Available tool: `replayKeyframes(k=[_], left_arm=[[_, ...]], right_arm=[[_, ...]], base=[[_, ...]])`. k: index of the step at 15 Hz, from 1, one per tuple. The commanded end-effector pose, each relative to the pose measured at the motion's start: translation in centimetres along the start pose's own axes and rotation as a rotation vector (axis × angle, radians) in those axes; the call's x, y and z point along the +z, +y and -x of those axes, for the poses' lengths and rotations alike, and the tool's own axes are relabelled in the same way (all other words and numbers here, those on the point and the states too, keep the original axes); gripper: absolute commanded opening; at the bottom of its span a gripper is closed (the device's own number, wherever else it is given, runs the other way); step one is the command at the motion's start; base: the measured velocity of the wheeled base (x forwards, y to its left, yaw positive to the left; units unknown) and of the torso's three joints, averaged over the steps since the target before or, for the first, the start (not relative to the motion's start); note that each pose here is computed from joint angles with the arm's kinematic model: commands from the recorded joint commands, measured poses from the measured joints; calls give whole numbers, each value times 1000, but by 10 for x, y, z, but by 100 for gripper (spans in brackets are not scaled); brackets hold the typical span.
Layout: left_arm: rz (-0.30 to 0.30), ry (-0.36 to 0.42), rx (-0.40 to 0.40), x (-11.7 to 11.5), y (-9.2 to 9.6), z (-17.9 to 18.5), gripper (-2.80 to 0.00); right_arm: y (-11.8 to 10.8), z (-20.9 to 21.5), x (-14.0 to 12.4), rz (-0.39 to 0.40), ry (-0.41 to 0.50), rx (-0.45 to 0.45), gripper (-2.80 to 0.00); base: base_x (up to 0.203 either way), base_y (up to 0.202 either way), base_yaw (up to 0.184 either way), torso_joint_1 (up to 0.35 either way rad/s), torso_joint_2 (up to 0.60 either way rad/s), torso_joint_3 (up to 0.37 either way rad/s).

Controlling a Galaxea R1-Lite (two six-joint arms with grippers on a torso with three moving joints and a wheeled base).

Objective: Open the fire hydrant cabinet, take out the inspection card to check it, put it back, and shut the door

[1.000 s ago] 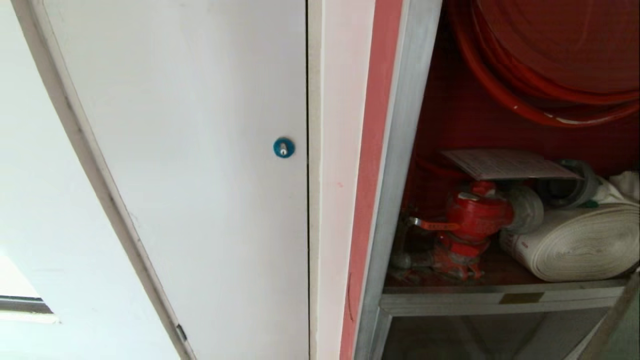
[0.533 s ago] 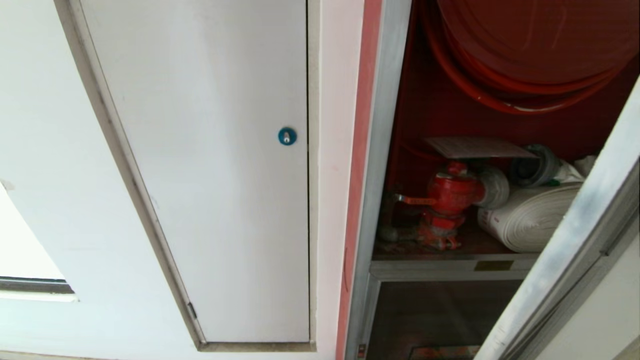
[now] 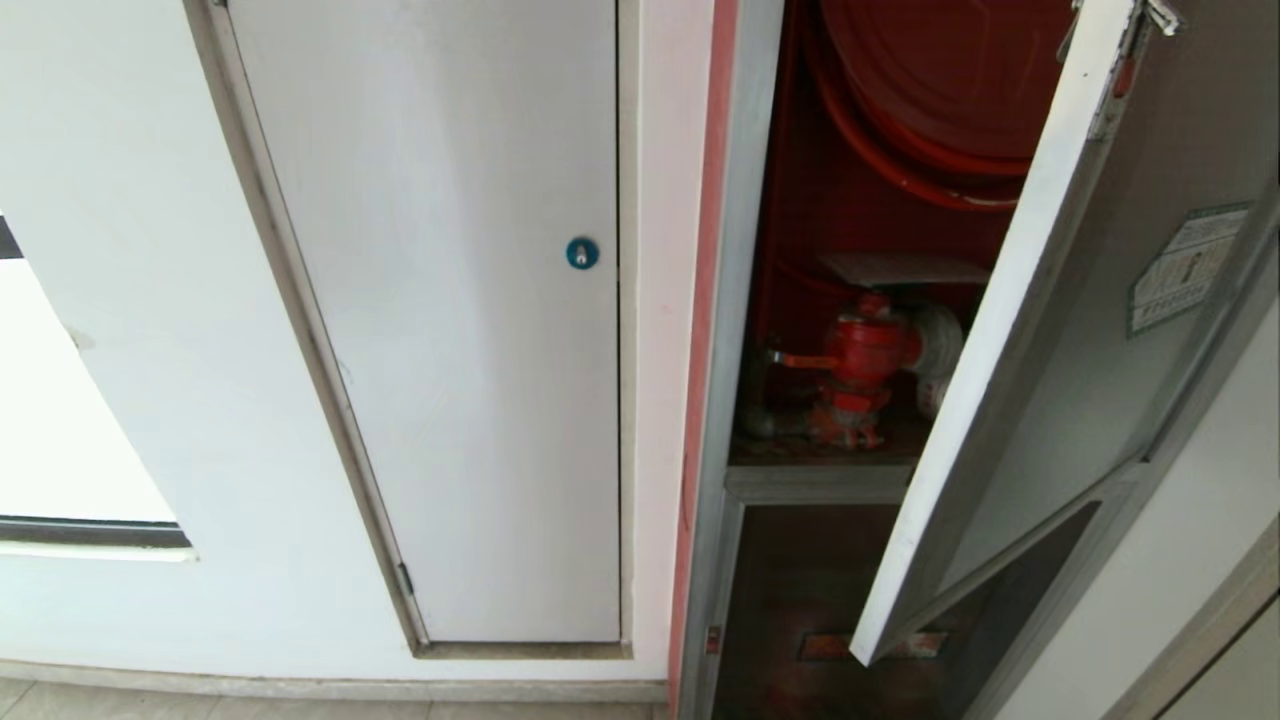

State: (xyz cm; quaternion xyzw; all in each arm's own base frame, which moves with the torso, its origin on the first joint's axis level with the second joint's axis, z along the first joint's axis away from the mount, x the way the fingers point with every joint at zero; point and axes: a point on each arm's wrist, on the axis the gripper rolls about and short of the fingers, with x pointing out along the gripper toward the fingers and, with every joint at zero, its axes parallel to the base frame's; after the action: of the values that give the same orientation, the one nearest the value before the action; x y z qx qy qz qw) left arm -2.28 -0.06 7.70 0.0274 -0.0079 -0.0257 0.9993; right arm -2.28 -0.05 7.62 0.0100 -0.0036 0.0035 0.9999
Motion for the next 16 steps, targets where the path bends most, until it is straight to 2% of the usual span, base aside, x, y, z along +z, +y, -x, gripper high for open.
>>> replayKeyframes(k=[1, 10, 16], left_arm=[[1, 11, -1, -3, 0, -1, -280], [3, 11, 1, -3, 0, -1, -280], [4, 11, 1, -3, 0, -1, -280]], right_arm=[[0, 0, -1, 0, 4, 1, -280], [0, 0, -1, 0, 4, 1, -280], [0, 0, -1, 0, 4, 1, -280]], base=[[-193, 0, -2, -1, -4, 4], [-187, 0, 0, 0, 2, 3], [0, 0, 0, 4, 2, -2]])
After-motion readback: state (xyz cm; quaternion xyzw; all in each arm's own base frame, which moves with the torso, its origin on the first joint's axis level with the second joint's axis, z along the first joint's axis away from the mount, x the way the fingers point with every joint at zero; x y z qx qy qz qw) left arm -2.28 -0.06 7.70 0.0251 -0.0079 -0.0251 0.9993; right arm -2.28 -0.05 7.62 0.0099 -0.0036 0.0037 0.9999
